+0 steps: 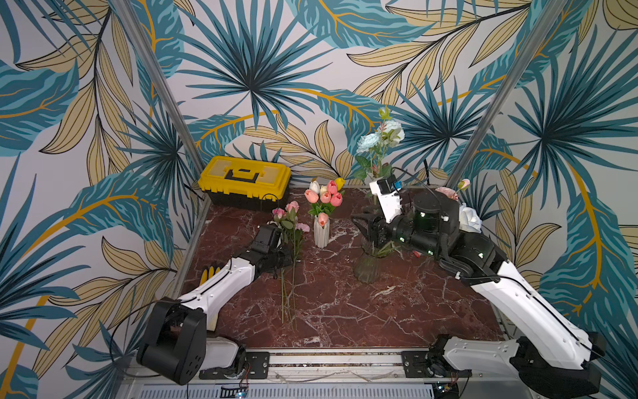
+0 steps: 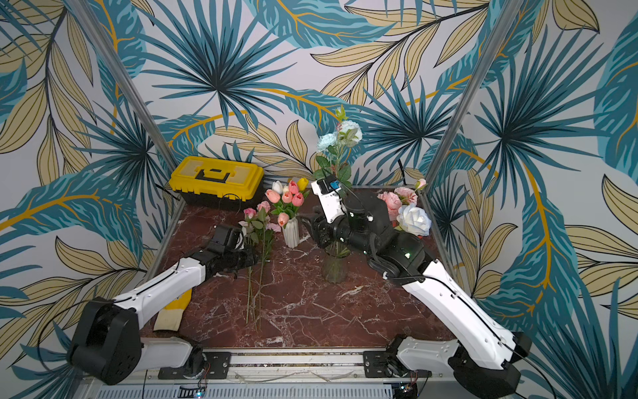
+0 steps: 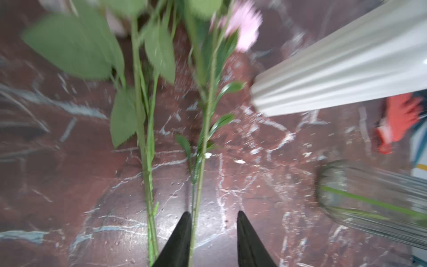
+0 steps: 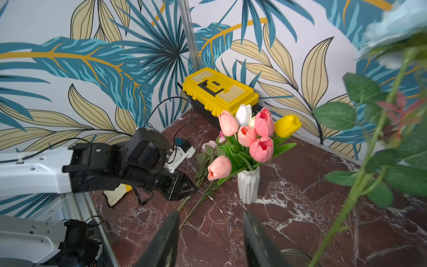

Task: Pick out pink flowers from the vase
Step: Place the flower at the center of the board, then pick up the flower from the vase.

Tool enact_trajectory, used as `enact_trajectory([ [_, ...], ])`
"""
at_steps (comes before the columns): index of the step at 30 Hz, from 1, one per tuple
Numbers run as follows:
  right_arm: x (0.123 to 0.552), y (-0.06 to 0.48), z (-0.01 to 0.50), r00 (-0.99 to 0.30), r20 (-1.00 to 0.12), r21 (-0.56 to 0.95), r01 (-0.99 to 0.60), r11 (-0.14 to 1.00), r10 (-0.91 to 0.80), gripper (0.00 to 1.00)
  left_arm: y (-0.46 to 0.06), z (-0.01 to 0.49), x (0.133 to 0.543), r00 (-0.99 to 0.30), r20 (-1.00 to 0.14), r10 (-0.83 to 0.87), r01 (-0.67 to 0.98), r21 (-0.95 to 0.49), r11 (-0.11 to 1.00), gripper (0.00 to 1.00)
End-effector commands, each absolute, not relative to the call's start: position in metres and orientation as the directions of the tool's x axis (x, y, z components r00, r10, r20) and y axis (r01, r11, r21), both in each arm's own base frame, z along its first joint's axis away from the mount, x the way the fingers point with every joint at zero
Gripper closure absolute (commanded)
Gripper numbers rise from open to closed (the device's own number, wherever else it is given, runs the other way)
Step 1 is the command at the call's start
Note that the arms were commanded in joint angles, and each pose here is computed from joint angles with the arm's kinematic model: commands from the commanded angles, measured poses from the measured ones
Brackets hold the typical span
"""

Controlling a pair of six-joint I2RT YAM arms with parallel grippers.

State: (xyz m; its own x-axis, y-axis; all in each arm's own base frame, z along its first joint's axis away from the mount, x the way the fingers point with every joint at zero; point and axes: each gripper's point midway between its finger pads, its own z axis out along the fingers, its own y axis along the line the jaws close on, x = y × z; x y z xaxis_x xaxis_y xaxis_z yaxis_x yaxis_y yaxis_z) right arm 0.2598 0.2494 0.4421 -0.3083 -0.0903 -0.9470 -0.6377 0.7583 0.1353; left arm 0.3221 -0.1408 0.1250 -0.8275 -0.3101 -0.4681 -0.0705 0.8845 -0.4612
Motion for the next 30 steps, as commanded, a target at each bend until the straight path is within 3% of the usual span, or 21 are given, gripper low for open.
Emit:
enact_trajectory([
  [1,0.255,0.223,0.447,-0.386,-0.918,0.144,-0.546,0.826,-0.095,0.55,-0.134,0.171,0.320,-0.750,-0.562,-0.349,-0.034,-0.494,0.869,0.62],
  [6,0.252,0.191,0.470,-0.411,-0.911,0.206,-0.406,0.890,0.024,0.61,-0.138,0.215,0.296,-0.660,-0.688,-0.303,0.103,-0.482,0.870,0.58],
  [11,0.251,0.173,0.439,-0.610,-0.788,0.258,-0.194,0.947,0.089,0.57,-0.149,0.232,0.278,-0.615,-0.758,-0.218,0.226,-0.434,0.872,0.55],
  [13,0.245,0.196,0.422,-0.642,-0.755,0.329,-0.191,0.925,0.136,0.59,-0.147,0.230,0.275,-0.603,-0.773,-0.200,0.238,-0.413,0.879,0.55],
  [15,0.241,0.205,0.406,-0.627,-0.754,0.331,-0.105,0.938,0.196,0.60,-0.143,0.226,0.275,-0.591,-0.785,-0.185,0.235,-0.388,0.891,0.54],
  [17,0.241,0.189,0.389,-0.630,-0.713,0.312,0.108,0.944,0.308,0.60,-0.144,0.224,0.275,-0.591,-0.786,-0.180,0.239,-0.384,0.892,0.53],
  [21,0.237,0.166,0.365,-0.616,-0.679,0.157,0.411,0.898,0.400,0.56,-0.148,0.231,0.274,-0.590,-0.786,-0.185,0.258,-0.401,0.879,0.53],
  [30,0.256,0.157,0.333,-0.515,-0.703,0.142,0.574,0.806,0.491,0.50,-0.145,0.241,0.266,-0.558,-0.806,-0.197,0.278,-0.406,0.871,0.52],
])
